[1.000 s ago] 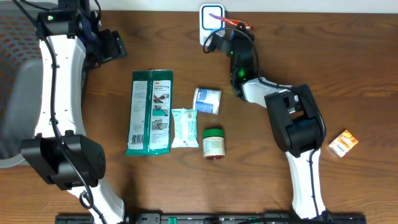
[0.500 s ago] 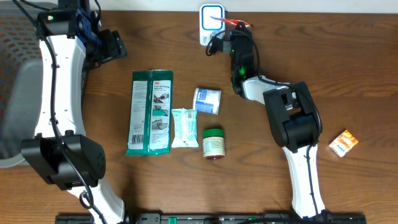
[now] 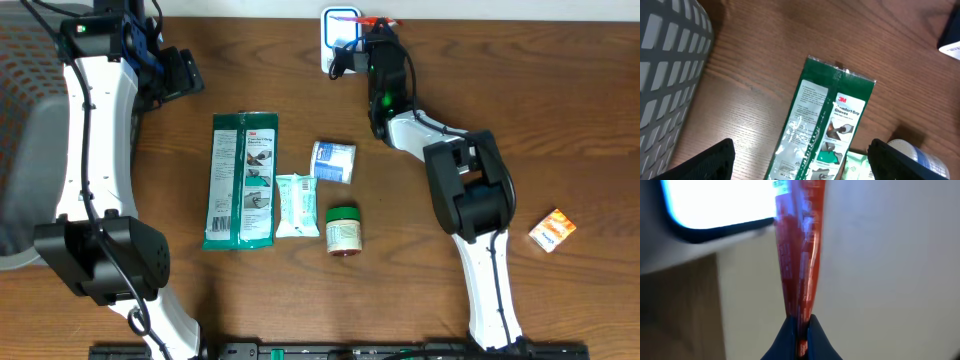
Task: Scan the item barcode
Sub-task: 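Hold the red stick's barcode against the scanner window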
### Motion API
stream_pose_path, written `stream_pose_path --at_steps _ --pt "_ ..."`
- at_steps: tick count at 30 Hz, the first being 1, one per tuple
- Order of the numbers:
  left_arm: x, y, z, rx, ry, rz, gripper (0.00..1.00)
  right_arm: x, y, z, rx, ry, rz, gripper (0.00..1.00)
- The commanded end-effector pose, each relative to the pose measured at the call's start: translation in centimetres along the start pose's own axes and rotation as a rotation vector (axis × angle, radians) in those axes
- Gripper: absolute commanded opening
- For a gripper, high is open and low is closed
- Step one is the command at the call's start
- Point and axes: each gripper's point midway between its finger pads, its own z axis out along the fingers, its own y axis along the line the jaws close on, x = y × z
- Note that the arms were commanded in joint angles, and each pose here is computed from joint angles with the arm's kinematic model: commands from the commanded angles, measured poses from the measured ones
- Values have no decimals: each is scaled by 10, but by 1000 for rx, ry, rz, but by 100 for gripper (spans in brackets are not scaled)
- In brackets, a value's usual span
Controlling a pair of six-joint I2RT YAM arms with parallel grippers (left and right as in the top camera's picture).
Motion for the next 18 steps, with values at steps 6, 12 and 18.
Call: stream_pose_path --at_steps 6,12,18 --pt "1 2 -13 0 -22 -18 84 -2 41 5 -83 -12 -56 1" --pt "1 2 -13 0 -22 -18 84 -4 51 4 -120 -18 -75 1" --pt "1 2 -13 0 -22 -18 85 -9 51 2 -118 -29 -135 1"
